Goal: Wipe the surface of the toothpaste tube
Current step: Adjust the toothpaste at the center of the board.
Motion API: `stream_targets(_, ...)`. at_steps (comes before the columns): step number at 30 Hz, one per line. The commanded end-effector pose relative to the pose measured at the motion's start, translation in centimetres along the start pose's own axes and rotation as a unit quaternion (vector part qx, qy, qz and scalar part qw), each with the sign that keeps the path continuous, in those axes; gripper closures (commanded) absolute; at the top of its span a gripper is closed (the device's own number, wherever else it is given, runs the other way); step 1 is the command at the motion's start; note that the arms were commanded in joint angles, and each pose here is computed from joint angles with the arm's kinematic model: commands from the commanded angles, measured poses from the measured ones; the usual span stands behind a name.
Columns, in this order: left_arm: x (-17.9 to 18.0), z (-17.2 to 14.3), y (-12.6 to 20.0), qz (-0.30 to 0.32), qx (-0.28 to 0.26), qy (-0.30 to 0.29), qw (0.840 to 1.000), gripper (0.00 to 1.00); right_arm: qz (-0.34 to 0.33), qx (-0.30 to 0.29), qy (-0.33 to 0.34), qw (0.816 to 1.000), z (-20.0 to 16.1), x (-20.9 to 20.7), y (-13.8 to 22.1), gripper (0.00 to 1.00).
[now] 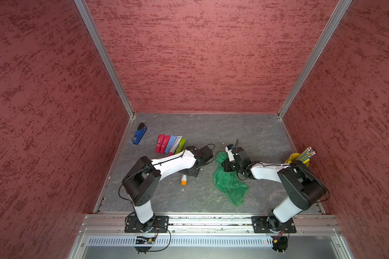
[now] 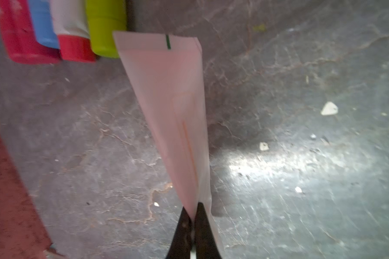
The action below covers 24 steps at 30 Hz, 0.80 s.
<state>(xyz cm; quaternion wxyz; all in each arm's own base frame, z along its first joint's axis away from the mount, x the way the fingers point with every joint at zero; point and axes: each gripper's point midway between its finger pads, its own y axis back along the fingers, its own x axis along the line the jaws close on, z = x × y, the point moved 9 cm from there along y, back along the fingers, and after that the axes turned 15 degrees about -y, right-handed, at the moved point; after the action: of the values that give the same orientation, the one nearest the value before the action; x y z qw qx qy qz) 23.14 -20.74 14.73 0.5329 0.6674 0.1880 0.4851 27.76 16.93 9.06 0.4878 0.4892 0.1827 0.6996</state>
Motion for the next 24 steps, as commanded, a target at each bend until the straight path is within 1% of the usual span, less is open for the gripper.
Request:
stream_targets(1, -0.3, 0.1, -0.7, 0.122, 0.031, -0.044, 0.991, 1.00, -0.027, 0.006, 0.003, 1.000, -0.7, -0.8, 0.4, 1.00)
stream_targets(5, -2.5, 0.9, -1.9, 0.146, 0.039, -0.068, 0.986, 1.00, -0.031, 0.008, 0.003, 0.999, -0.8, -0.9, 0.3, 1.00)
stream_targets(11, -5.6, 1.7, -2.4, 0.138, 0.030, -0.093, 0.986, 1.00, -0.032, 0.013, 0.003, 0.999, -0.8, -1.0, 0.0, 1.00)
stream_targets(13, -6.4, 2.0, -1.8, 0.140, 0.013, -0.094, 0.985, 0.92, -0.033, 0.015, 0.002, 0.999, -0.9, -1.0, -0.1, 1.00)
stream_targets(15, -7.0, 2.2, -0.6, 0.142, -0.014, -0.089, 0.986, 0.81, -0.033, 0.016, 0.002, 0.999, -0.9, -1.1, -0.2, 1.00)
stream_targets(17, -7.2, 2.3, 0.8, 0.138, -0.043, -0.080, 0.986, 0.72, -0.034, 0.019, 0.003, 0.999, -1.0, -1.1, -0.3, 1.00)
stream_targets(19, -6.9, 2.3, 2.3, 0.131, -0.074, -0.065, 0.987, 0.64, -0.033, 0.020, 0.003, 0.999, -1.0, -1.1, -0.4, 1.00)
stream_targets(22, -5.8, 1.6, 4.2, 0.097, -0.117, -0.036, 0.988, 0.54, -0.034, 0.024, 0.003, 0.999, -1.0, -1.2, -0.5, 1.00)
stream_targets(24, -4.3, 0.6, 5.6, 0.067, -0.150, -0.006, 0.986, 0.49, -0.034, 0.024, 0.003, 0.999, -1.0, -1.2, -0.5, 1.00)
